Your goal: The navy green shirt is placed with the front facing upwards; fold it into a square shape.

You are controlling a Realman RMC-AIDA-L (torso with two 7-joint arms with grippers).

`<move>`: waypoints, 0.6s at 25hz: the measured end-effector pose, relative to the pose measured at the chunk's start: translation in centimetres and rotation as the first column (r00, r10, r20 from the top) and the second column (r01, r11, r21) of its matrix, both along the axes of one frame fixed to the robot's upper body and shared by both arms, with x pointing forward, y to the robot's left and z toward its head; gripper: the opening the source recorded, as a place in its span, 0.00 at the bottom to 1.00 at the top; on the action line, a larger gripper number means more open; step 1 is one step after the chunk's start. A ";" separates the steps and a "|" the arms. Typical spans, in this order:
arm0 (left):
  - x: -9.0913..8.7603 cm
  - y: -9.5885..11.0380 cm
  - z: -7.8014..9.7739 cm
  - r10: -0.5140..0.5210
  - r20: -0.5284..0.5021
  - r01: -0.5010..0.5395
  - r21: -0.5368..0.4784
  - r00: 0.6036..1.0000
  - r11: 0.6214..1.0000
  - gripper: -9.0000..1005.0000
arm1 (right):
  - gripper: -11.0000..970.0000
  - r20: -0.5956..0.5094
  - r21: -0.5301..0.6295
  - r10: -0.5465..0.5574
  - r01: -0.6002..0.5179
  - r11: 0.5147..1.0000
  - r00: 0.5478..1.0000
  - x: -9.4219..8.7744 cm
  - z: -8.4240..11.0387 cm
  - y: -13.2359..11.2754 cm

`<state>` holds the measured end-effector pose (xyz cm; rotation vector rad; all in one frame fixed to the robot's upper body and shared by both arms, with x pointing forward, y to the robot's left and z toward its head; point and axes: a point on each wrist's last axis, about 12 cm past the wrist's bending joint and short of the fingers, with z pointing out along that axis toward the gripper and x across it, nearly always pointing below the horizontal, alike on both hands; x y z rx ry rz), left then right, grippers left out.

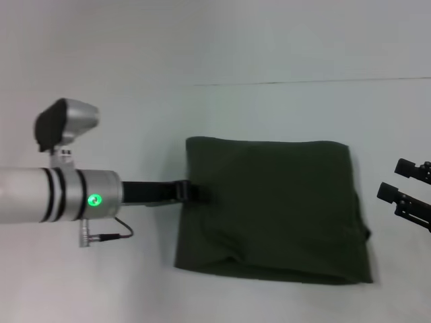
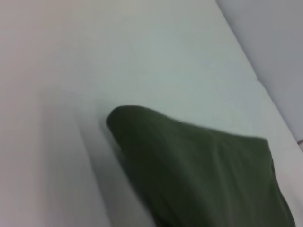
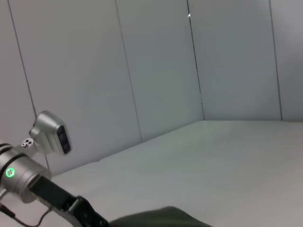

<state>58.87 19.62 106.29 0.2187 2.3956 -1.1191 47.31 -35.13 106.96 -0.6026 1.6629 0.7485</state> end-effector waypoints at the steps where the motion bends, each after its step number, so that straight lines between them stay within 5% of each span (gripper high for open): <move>1: -0.1 0.5 0.1 0.010 0.006 -0.010 0.001 1.000 1.000 0.17 | 0.71 -0.001 0.001 -0.001 0.001 1.000 1.000 0.0 0.0 0.0; 8: -1.2 5.5 0.9 0.130 0.045 -0.128 -0.041 0.990 0.991 0.12 | 0.71 -0.011 0.019 0.003 -0.002 1.000 1.000 0.6 0.1 0.4; 15: -2.8 8.3 0.2 0.197 0.057 -0.195 -0.041 0.979 0.980 0.12 | 0.71 -0.003 0.032 0.020 -0.019 0.999 1.000 1.5 0.5 1.0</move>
